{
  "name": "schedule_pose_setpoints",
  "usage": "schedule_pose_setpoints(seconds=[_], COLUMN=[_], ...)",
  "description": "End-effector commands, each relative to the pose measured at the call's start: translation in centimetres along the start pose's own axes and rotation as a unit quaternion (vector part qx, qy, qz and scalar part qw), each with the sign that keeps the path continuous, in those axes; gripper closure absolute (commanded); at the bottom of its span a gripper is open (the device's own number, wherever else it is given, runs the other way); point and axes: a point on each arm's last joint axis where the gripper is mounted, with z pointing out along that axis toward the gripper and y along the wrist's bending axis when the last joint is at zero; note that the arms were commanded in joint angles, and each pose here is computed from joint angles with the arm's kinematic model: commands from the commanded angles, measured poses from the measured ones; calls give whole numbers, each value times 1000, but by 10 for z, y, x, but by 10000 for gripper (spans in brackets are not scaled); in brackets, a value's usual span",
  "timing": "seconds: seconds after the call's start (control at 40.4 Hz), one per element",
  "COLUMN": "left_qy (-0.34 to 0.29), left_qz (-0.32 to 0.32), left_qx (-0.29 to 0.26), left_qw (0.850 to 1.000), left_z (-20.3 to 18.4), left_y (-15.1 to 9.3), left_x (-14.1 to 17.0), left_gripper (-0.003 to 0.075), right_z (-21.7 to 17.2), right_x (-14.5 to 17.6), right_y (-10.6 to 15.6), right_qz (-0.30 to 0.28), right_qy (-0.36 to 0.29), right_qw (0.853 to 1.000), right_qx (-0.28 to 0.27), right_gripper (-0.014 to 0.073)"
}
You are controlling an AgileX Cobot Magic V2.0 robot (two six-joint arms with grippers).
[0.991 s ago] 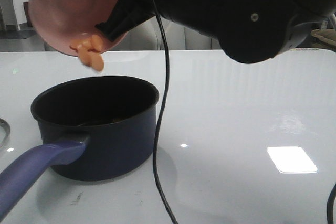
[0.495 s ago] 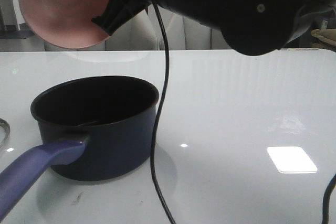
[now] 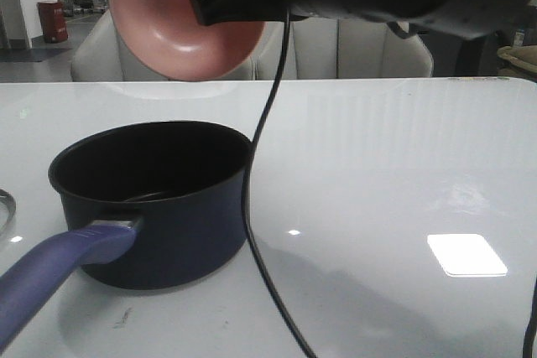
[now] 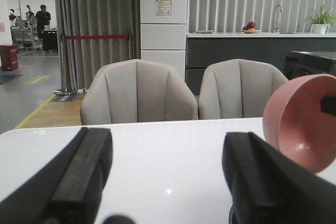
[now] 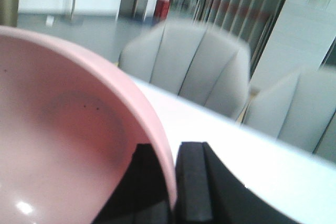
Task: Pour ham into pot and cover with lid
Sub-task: 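Lift the pink bowl over the saucepan and tip carrots in with the right gripper, then carry the empty pink bowl back and set it down with the right gripper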
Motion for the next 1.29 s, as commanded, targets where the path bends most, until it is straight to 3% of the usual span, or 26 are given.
schedule_pose_setpoints(seconds=[0.0, 0.223, 0.446, 0.867, 1.114, 1.263], left_qy=[-45, -45, -45, -45, -45, -44], left_qz=[-5, -5, -5, -5, -5, -5], left_qx=[2, 2, 2, 2, 2, 2], left_qw=[999, 999, 999, 999, 999, 999], left_z=[0, 0, 0, 0, 0, 0], left_y=[0, 0, 0, 0, 0, 0], left_x=[-15, -15, -15, -15, -15, -15], left_gripper=[238, 238, 238, 238, 238, 238], right_z=[-14, -34, -48, -62, -53, -45], right_x=[-39, -49, -36, 28, 61, 74], right_y=[-13, -36, -85, -151, -154, -153], right_qz=[38, 66, 139, 182, 195, 202], right_qy=[4, 101, 206, 407, 504, 538], right_qw=[999, 992, 968, 895, 841, 819], right_qx=[-8, -42, -28, 5, 17, 4], right_gripper=[456, 456, 456, 456, 456, 447])
